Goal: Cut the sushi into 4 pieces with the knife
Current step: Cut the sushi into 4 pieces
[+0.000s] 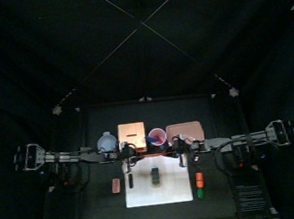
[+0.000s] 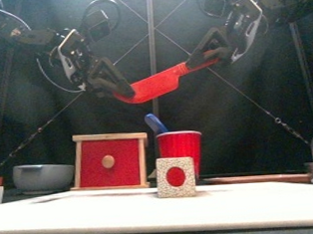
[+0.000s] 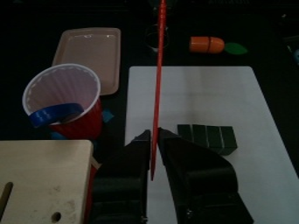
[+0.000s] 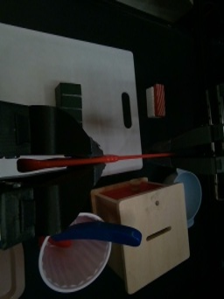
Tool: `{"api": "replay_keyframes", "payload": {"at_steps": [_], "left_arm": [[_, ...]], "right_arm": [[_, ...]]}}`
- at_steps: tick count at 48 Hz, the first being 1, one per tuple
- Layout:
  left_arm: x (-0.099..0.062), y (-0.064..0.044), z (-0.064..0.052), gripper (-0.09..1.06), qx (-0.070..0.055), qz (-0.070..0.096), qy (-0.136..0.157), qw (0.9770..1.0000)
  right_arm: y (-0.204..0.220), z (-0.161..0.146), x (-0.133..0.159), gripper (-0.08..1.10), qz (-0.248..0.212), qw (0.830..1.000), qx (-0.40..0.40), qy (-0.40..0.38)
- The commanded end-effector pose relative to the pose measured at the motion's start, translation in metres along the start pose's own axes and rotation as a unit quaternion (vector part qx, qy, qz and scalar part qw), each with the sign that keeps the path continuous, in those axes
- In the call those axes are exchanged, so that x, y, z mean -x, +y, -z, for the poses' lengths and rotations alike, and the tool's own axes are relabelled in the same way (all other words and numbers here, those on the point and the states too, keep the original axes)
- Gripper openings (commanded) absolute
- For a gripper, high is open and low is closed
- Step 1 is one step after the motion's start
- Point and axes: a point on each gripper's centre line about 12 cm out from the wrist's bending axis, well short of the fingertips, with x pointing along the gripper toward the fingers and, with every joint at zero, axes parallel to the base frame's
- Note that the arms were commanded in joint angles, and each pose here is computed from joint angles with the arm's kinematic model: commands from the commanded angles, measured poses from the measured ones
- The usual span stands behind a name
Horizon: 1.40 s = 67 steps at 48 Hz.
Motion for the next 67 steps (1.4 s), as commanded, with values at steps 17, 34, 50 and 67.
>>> {"api": "replay_keyframes", "payload": {"at_steps": [17, 34, 50, 67], "left_arm": [[0.001, -0.009, 0.003, 0.42, -0.004, 0.012, -0.001, 0.9999], [-0.006, -0.031, 0.021, 0.41, -0.021, 0.042, 0.028, 0.9985], [-0.024, -0.036, 0.039, 0.41, -0.024, 0.047, 0.062, 0.9967], [-0.044, -0.041, 0.052, 0.41, -0.026, 0.053, 0.090, 0.9942]], "right_arm": [[0.009, -0.002, -0.031, 0.23, -0.018, 0.992, -0.025, 0.124], [0.025, 0.009, -0.049, 0.23, -0.038, 0.985, -0.035, 0.163], [0.026, 0.035, -0.059, 0.23, -0.038, 0.975, -0.039, 0.216], [0.023, 0.057, -0.063, 0.23, -0.033, 0.967, -0.048, 0.248]]}}
